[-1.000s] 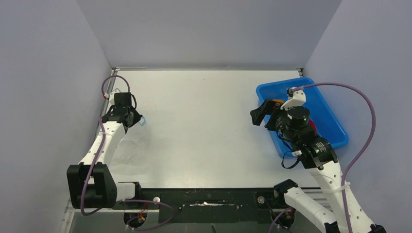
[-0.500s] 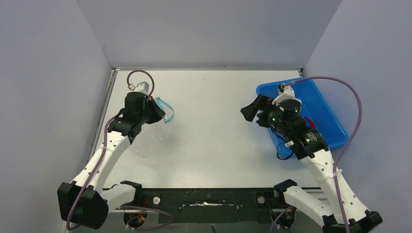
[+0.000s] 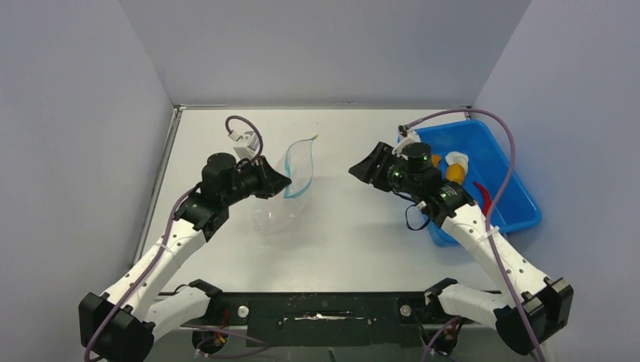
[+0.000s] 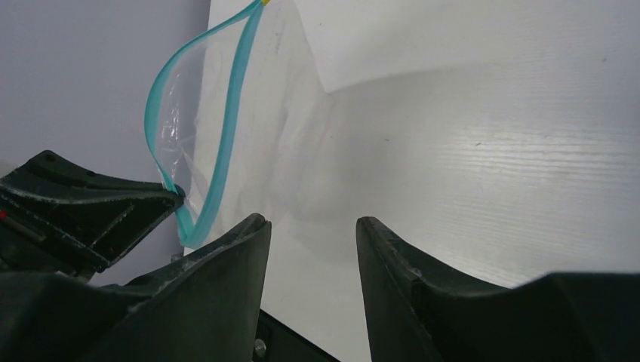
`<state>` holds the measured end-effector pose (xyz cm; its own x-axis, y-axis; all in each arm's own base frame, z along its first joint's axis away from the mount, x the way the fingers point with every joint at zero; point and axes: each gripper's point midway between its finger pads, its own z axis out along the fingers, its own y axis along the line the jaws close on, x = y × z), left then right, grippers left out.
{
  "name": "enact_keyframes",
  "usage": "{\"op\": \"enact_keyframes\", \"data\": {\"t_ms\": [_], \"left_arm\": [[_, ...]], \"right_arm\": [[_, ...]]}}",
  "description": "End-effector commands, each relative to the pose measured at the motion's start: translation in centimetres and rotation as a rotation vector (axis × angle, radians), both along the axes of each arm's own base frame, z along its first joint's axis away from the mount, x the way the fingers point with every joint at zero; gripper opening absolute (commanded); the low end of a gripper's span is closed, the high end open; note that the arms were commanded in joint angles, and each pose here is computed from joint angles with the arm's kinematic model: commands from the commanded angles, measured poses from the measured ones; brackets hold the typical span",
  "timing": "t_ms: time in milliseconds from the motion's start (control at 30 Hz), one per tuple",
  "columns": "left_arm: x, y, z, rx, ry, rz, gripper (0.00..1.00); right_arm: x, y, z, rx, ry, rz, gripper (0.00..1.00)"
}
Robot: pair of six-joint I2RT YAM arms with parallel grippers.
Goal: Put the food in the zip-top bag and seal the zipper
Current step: Open the zipper of the food storage bag at the center of the board.
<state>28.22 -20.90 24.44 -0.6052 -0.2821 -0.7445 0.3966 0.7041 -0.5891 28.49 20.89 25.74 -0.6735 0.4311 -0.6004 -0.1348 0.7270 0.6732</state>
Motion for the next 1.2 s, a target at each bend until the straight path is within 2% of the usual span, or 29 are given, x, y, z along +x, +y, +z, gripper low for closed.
{"op": "enact_keyframes", "data": {"t_ms": [0, 367, 533, 800, 1167], "left_arm": [[-1.2, -2.5, 2.9, -0.034, -0.147, -0.099, 0.00], [-2.2, -4.3, 0.3, 0.004, -0.111, -0.138, 0.00], [-2.5, -4.2, -0.9, 0.046, -0.095, -0.149, 0.00], [-3.1, -4.4, -1.2, 0.044, -0.107, -0.166, 0.00], [-4.0, -4.8, -0.4, 0.019, -0.127, -0.200, 0.00]], "right_arm": [[1.3, 3.0, 1.9, 0.099, -0.010, -0.002, 0.47], [0.8, 10.2, -0.3, 0.153, 0.070, 0.085, 0.50], [1.0, 10.7, -0.6, 0.143, 0.069, 0.092, 0.51], [1.0, 9.2, 0.6, 0.140, 0.021, 0.043, 0.52], [1.4, 9.8, -3.4, 0.044, 0.113, 0.054, 0.49]]}}
